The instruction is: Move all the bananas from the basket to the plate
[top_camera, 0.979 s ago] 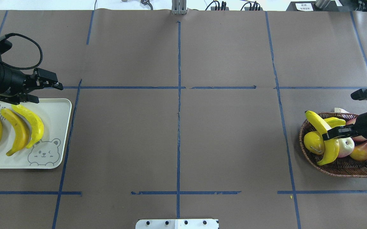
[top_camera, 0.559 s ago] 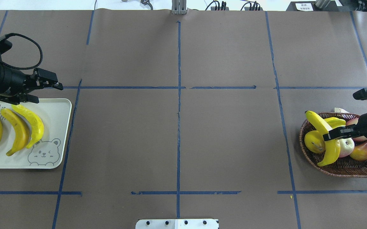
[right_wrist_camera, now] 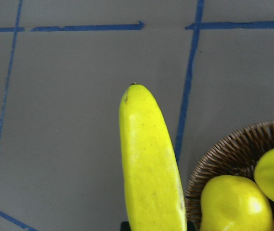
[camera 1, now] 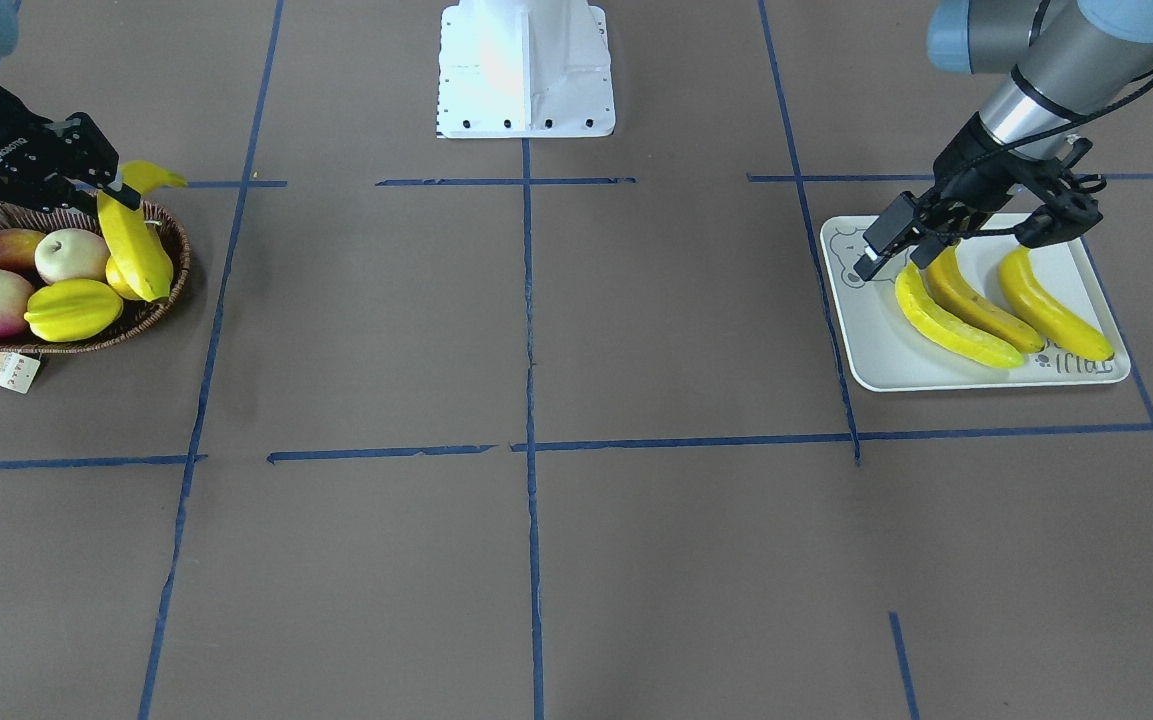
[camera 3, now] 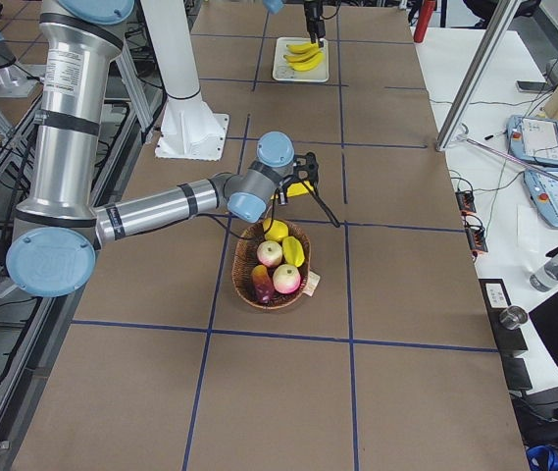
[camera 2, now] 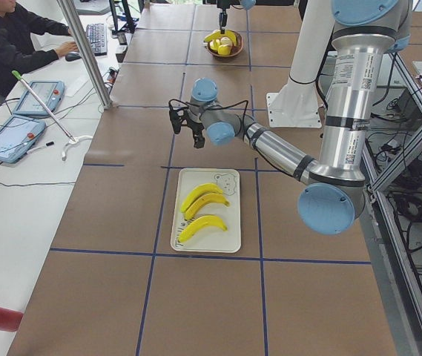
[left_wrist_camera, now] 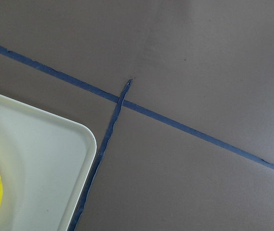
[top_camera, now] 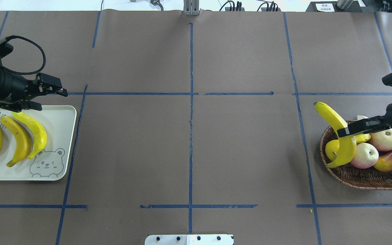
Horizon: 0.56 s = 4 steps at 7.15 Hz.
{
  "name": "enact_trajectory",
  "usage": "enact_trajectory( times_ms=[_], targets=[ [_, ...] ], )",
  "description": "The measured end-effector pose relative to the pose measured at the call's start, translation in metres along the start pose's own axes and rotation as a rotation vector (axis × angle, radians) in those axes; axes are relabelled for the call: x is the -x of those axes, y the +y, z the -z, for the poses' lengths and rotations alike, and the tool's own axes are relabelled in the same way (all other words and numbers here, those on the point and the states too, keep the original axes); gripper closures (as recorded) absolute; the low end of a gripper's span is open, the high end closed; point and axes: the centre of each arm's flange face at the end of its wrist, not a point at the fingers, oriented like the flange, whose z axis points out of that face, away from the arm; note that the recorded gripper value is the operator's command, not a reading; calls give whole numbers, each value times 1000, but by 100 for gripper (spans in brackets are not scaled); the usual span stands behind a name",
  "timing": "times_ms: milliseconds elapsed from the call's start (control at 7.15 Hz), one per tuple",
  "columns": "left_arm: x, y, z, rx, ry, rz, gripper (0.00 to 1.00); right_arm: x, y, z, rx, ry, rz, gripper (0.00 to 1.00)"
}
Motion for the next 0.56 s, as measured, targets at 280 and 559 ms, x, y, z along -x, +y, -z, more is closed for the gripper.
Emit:
enact_trajectory(
  times_ms=[280, 559],
  targets=[
    [-22, 3, -3, 9, 29, -11, 0, 88, -43, -36, -26, -84, -51, 99],
    [-62, 16, -2, 29, 114, 21, 0, 176, -43, -92, -107, -133, -107, 98]
  ],
)
